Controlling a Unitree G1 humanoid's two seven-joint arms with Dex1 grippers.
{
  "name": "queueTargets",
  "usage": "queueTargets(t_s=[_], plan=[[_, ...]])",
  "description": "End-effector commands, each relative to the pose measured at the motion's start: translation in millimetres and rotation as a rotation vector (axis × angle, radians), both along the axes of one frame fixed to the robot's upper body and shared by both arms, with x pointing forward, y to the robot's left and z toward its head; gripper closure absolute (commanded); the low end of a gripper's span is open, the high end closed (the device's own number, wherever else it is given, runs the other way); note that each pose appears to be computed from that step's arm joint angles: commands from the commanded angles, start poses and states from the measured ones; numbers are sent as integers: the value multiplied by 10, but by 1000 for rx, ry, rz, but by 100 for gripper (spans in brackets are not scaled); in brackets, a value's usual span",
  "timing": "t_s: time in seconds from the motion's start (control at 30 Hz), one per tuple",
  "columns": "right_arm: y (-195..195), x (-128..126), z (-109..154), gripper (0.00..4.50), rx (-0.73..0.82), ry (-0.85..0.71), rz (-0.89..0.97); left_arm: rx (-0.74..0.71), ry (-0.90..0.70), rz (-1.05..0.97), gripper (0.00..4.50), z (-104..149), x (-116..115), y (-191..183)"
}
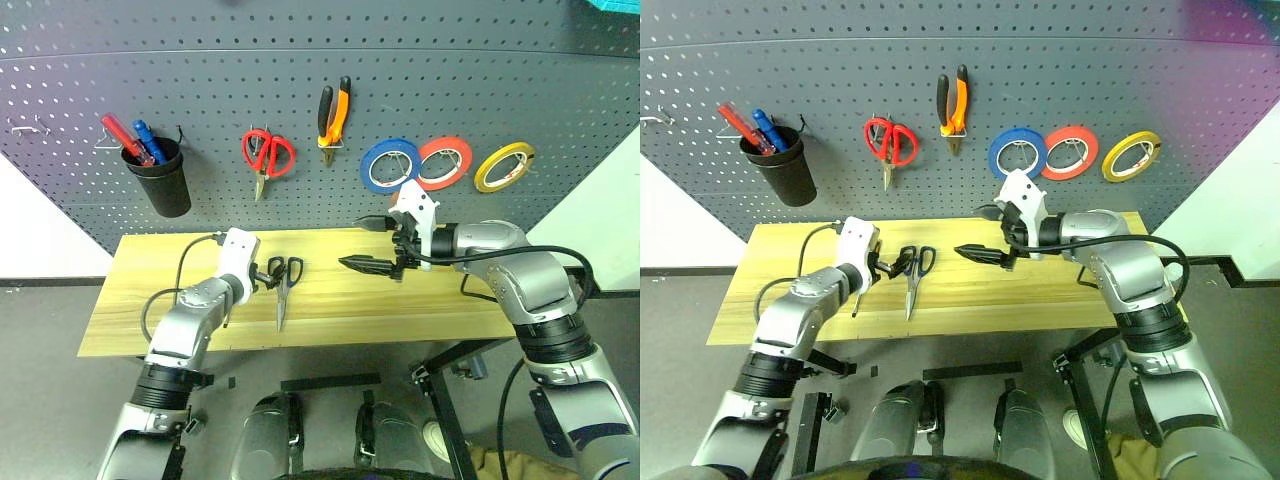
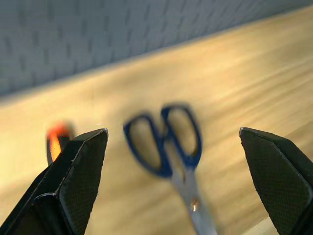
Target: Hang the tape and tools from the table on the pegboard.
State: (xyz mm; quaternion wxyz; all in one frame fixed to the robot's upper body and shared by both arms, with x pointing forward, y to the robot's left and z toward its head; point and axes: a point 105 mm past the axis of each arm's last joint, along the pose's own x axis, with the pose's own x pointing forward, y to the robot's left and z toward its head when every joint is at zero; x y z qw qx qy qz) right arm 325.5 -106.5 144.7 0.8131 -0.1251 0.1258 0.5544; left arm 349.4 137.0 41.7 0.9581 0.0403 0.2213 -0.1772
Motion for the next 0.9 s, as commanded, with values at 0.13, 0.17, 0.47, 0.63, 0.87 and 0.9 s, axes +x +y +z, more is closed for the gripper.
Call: queueTargets(t_s=[0.13, 0.17, 0.47, 0.63, 0.87, 0.9], plan=[[-235, 78, -36, 5, -36, 39, 54, 121, 188, 22, 0, -345, -134, -126], [-247, 110, -43, 5, -45, 35, 51, 134, 214, 54, 0, -399, -147, -99], [-314, 230, -64, 5, -87, 23, 50, 147, 321, 119, 0, -640, -167, -119], [-337, 256, -75, 5, -96, 28, 46, 135, 372, 131, 0, -755, -181, -158], [-310, 237, -12, 5, -29, 56, 52, 141, 391, 124, 0, -802, -153, -180], [-315, 228, -3, 2, -23, 55, 59, 133, 402, 110, 18, -814, -169, -207]])
